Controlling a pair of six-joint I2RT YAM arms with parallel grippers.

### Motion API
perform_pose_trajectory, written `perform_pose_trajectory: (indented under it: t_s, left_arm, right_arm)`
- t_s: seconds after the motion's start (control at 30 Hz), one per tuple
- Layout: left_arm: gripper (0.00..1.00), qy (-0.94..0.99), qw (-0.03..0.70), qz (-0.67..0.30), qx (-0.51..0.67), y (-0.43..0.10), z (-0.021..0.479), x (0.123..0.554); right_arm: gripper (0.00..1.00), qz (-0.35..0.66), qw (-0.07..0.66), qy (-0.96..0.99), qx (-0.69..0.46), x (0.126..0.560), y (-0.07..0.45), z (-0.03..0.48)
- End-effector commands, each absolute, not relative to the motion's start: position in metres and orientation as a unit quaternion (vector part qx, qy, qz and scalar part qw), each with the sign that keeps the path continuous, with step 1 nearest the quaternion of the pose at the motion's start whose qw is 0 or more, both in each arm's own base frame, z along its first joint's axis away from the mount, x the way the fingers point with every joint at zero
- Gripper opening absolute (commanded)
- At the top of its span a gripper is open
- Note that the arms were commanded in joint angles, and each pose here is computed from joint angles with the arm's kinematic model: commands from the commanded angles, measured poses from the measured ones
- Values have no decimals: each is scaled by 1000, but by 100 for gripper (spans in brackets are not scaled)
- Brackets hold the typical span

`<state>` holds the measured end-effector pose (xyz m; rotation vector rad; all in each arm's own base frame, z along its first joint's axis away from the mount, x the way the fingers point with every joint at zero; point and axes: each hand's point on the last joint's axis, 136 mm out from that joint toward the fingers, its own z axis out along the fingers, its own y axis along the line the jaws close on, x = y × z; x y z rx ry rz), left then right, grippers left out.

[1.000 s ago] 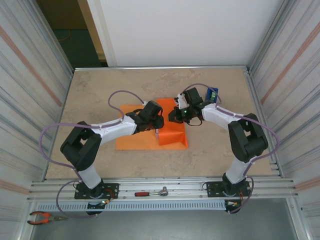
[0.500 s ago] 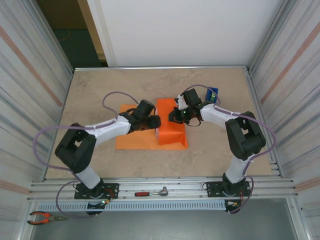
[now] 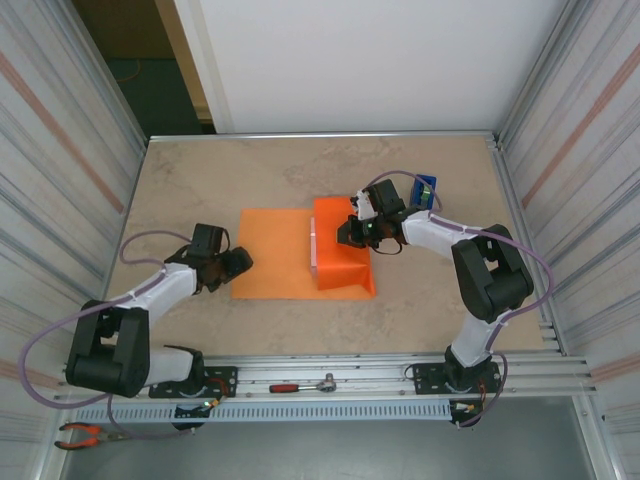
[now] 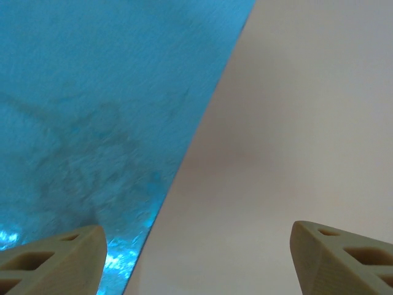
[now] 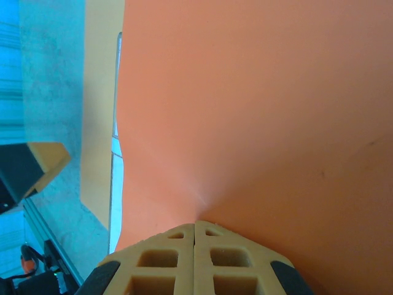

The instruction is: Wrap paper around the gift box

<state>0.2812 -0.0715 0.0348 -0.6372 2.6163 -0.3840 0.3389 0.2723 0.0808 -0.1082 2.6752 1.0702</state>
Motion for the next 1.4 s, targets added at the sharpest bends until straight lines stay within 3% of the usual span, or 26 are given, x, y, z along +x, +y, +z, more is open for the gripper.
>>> perform_pose_trajectory:
  t_s: [0.0,0.23,0.67,1.17,1.37]
  left_arm:
    - [79,943,209,-157,-209,-79,32,284]
    - [78,941,206,-199,-179,-100,29,288]
    - [78,919,275,-263,-101,-150,70,311]
    - [79,918,303,-245,-70,-135,85,379]
    - [69,920,296,-249,-68,-129,84,381]
  right_arm:
    - [0,305,83,949,-1,321,249,34]
    - [0,304,83,949,1,321,249,34]
    - [0,301,78,950,5,318,247,29]
    - [0,297,78,952,7,316,244,26]
    - [0,297,76,952,9,315,243,24]
